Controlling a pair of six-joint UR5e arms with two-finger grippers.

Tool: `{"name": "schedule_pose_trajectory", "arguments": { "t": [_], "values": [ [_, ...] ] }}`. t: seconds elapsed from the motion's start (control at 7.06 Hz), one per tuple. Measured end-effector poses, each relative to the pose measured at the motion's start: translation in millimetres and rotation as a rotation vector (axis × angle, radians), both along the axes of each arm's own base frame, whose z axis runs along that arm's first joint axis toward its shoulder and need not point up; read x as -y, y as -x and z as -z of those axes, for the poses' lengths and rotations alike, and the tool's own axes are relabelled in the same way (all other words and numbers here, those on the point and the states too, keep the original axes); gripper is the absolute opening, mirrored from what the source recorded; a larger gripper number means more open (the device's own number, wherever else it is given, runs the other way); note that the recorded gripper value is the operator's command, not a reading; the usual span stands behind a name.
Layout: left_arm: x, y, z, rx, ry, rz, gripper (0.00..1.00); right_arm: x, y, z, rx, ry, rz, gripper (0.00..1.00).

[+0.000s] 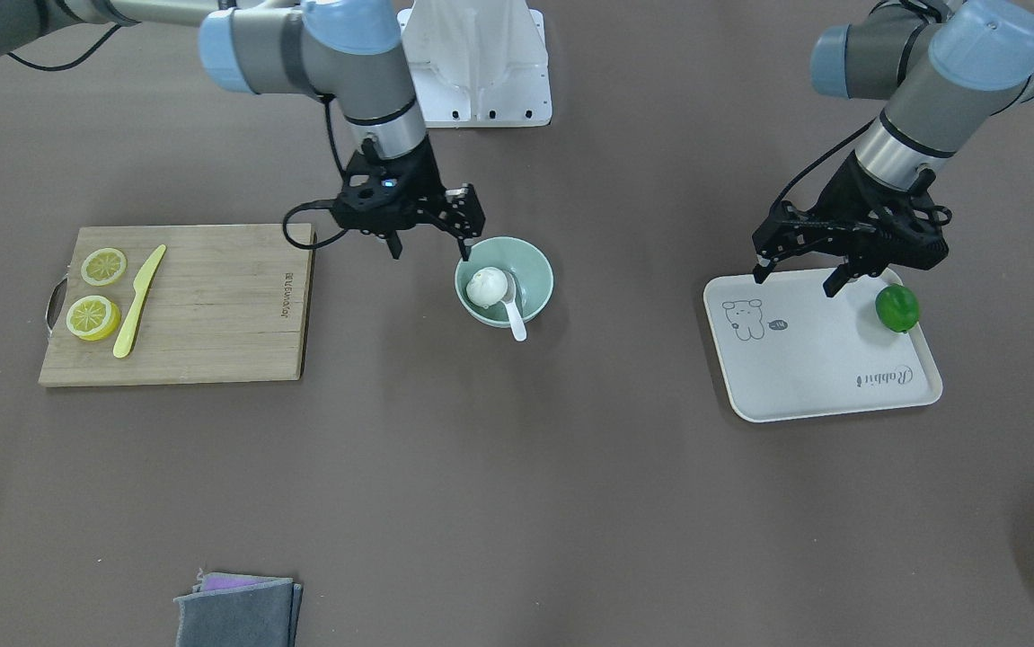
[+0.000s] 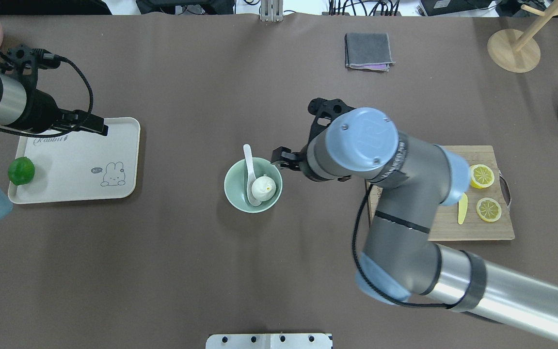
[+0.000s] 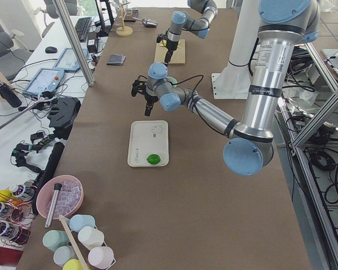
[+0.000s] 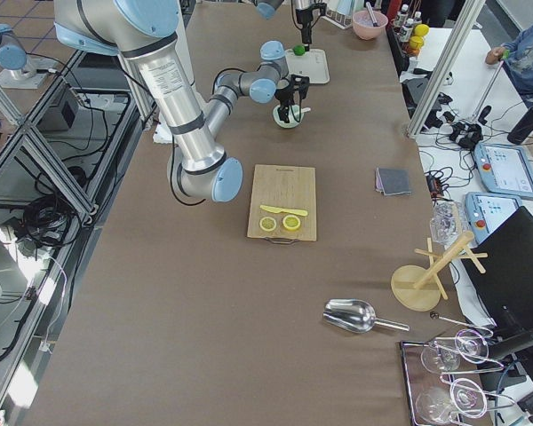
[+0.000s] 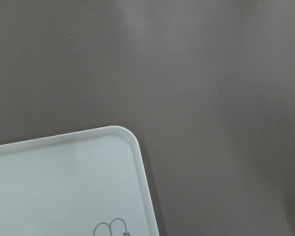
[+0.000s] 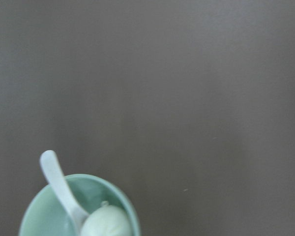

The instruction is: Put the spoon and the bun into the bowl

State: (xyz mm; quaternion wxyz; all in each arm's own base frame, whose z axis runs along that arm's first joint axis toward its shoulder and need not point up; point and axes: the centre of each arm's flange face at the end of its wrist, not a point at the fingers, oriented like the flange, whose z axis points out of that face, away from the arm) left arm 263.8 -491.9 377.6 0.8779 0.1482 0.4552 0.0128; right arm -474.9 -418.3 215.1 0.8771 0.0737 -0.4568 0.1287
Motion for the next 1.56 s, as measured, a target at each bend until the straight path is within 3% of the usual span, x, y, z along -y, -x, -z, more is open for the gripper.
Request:
{"name": "schedule_pose_trajectory", "arguments": {
  "t": [0.42, 0.85, 1.27, 1.56],
  "values": [
    [15, 68, -36, 0.065, -0.012, -0.055, 0.98, 45, -194, -131, -0.122, -0.072, 0.156, 1.0],
    [10, 207, -93, 0.061, -0.006, -0.091, 0.98, 60, -389, -269, -0.224, -0.164, 0.291, 1.0],
    [-14, 290, -136, 0.064, 0.031, -0.08, 0.98, 49, -521, -388, -0.223, -0.213, 0.35, 1.0],
    [-38, 306, -162, 0.07, 0.079, -0.066, 0.98, 41, -557, -425, -0.221, -0.216, 0.349, 1.0]
  ]
}}
